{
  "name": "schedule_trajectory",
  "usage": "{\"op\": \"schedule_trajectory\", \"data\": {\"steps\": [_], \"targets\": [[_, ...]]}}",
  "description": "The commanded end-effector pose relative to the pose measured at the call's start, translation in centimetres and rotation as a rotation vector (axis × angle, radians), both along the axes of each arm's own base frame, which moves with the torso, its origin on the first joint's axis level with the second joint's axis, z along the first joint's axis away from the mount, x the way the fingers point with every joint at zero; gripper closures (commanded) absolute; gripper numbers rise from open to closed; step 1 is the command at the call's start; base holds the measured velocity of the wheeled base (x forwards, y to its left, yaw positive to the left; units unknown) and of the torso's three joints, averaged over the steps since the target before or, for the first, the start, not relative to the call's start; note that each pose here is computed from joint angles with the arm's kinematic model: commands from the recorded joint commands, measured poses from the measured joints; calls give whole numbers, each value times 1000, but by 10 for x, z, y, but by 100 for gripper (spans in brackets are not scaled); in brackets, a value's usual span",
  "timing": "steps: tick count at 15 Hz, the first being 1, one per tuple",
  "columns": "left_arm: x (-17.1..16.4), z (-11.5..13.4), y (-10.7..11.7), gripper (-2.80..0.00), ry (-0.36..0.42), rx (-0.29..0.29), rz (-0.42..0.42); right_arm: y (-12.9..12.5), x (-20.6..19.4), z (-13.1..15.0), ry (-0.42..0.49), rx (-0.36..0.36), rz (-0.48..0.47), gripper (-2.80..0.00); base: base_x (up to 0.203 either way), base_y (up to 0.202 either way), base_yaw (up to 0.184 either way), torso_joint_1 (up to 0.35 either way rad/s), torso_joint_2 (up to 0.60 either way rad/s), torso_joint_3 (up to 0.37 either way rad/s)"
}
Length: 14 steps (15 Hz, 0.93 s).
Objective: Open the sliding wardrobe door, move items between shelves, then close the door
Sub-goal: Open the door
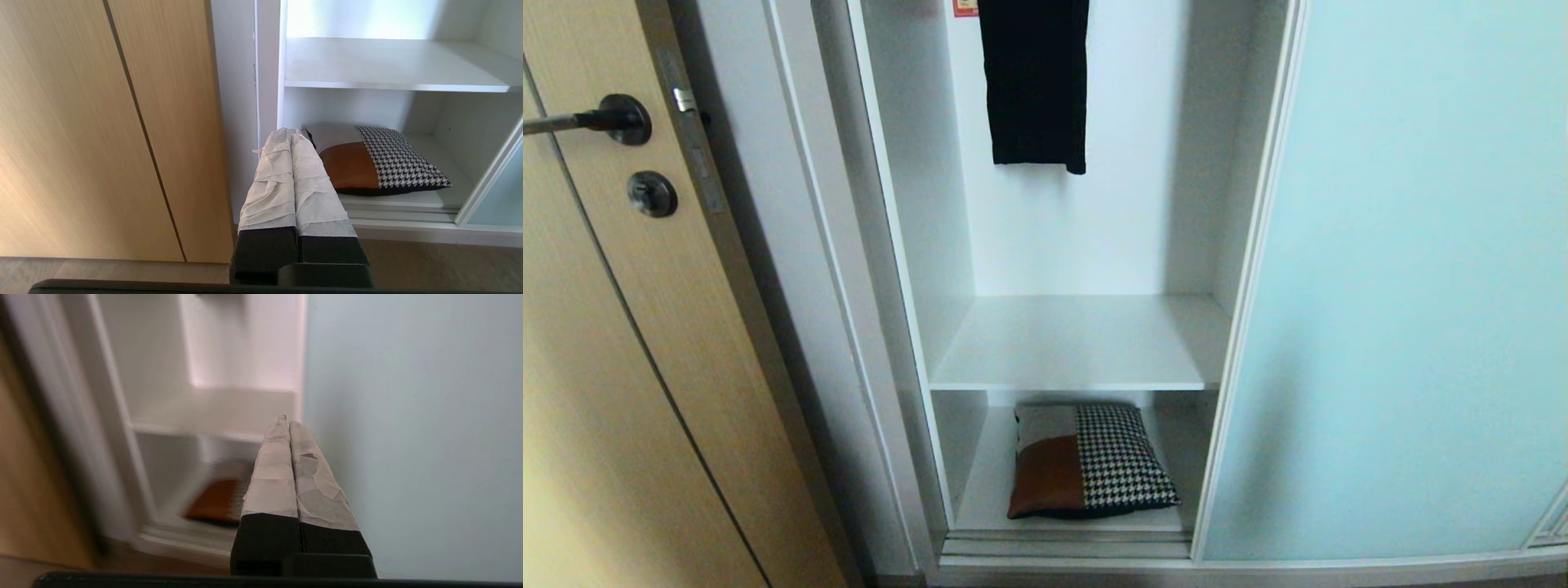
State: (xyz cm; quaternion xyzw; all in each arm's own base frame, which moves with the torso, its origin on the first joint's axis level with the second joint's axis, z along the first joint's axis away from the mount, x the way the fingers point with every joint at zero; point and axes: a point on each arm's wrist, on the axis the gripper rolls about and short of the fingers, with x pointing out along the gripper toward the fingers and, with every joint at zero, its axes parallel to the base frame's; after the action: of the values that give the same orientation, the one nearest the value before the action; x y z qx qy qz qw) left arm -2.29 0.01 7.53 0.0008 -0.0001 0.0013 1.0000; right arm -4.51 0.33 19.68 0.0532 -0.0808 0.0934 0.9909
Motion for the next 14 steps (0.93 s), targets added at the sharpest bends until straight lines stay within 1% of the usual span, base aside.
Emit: {"op": "schedule_trajectory", "data": {"steps": [1,3,6,7,9,11,12,14], "targets": [[0,0,0,0,3,0,1,0,32,31,108,33,23,0,0,0,0,0,0,0],[0,0,0,0,3,0,1,2,67,49,187,64,60,0,0,0,0,0,0,0],[0,0,0,0,3,0,1,8,136,59,278,78,122,0,0,0,0,0,0,0],[0,0,0,0,2,0,1,11,160,60,290,79,140,0,0,0,0,0,0,0],[0,0,0,0,3,0,1,17,202,61,272,78,190,0,0,0,0,0,0,0],[0,0,0,0,3,-1,1,25,230,60,273,72,279,0,0,0,0,0,0,0],[0,0,0,0,2,0,1,29,242,57,290,69,308,0,0,0,0,0,0,0],[0,0,0,0,3,0,1,36,266,45,345,65,332,0,0,0,0,0,0,0]]}}
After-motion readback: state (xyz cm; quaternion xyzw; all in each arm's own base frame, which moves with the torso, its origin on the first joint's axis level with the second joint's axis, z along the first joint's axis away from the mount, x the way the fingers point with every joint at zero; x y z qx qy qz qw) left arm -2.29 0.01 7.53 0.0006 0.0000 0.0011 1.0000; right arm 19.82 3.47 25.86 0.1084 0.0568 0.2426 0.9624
